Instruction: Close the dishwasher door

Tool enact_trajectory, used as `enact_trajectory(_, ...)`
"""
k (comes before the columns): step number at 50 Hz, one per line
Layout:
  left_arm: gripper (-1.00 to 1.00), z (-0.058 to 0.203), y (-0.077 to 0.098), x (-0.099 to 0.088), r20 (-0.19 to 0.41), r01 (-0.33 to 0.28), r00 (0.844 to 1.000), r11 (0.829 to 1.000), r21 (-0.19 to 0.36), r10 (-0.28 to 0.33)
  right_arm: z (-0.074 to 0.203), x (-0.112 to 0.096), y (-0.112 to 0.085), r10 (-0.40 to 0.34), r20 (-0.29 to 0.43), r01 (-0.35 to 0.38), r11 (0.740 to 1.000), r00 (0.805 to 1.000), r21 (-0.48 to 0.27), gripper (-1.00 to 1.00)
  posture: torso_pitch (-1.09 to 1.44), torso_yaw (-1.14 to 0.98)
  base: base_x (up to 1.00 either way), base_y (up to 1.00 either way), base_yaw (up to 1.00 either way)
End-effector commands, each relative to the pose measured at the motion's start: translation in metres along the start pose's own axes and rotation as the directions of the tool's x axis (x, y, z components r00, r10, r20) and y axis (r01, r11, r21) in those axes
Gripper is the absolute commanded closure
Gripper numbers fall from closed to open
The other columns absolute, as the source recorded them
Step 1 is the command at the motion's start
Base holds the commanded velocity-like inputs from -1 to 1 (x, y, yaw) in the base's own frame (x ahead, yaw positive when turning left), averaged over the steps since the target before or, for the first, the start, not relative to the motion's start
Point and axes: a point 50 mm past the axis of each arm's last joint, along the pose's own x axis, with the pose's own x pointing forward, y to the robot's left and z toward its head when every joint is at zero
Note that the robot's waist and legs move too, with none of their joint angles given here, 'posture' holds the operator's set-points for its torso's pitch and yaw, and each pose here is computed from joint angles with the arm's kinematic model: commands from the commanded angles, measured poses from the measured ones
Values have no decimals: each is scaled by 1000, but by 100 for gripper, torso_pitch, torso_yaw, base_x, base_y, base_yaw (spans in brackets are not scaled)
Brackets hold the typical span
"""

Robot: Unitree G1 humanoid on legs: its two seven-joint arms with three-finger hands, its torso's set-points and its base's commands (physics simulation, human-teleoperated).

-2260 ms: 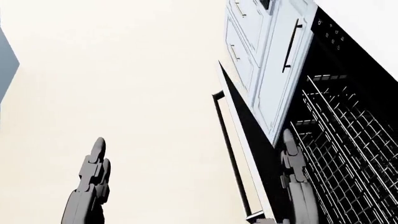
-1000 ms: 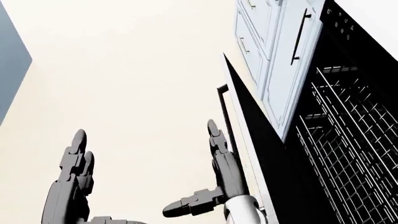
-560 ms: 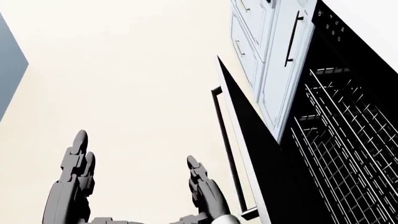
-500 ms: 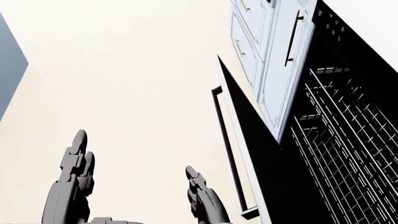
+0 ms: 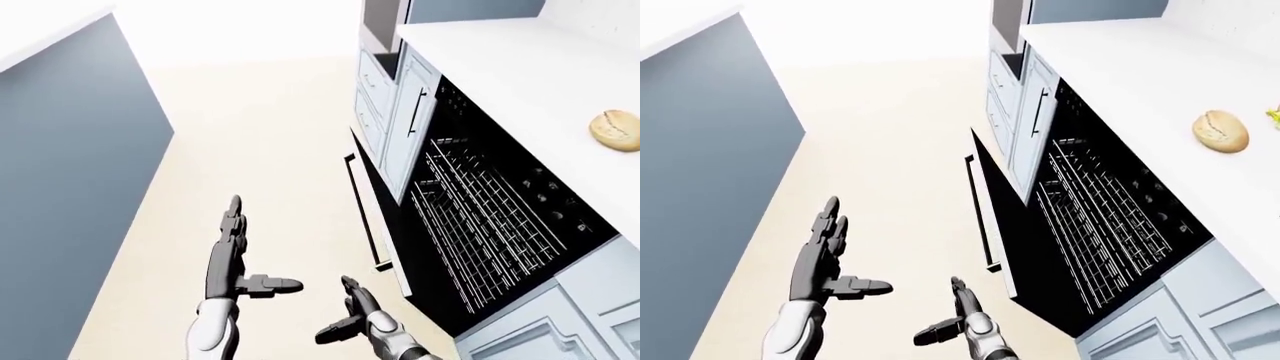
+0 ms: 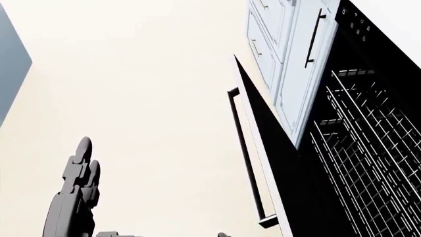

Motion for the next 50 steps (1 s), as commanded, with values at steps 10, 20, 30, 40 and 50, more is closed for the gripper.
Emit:
enact_trajectory(10,-100,17,0,3,86,-1,996,1000,4,1,-3,-2,-24,-75,-70,77,997,995,24,-100,0,0,0,0,0)
enact_trajectory(20,-100,18,0,2,89,1,996,1000,5,-1,-4,-5,-37,-133,-50,131,991,990,-41,-100,0,0,0,0,0)
enact_trajectory(30,-100,18,-1,1,90,2,996,1000,5,-3,-16,-11,-56,-209,-55,209,978,976,-12,-100,0,0,0,0,0)
enact_trajectory(40,-100,19,-1,0,91,4,996,1000,5,-4,-25,-17,-67,-265,-47,265,964,963,-2,-100,0,0,0,0,0)
enact_trajectory(50,-100,24,3,-2,98,-2,995,1000,-5,2,-25,-21,-78,-334,-17,334,942,942,-5,-100,0,0,0,0,0)
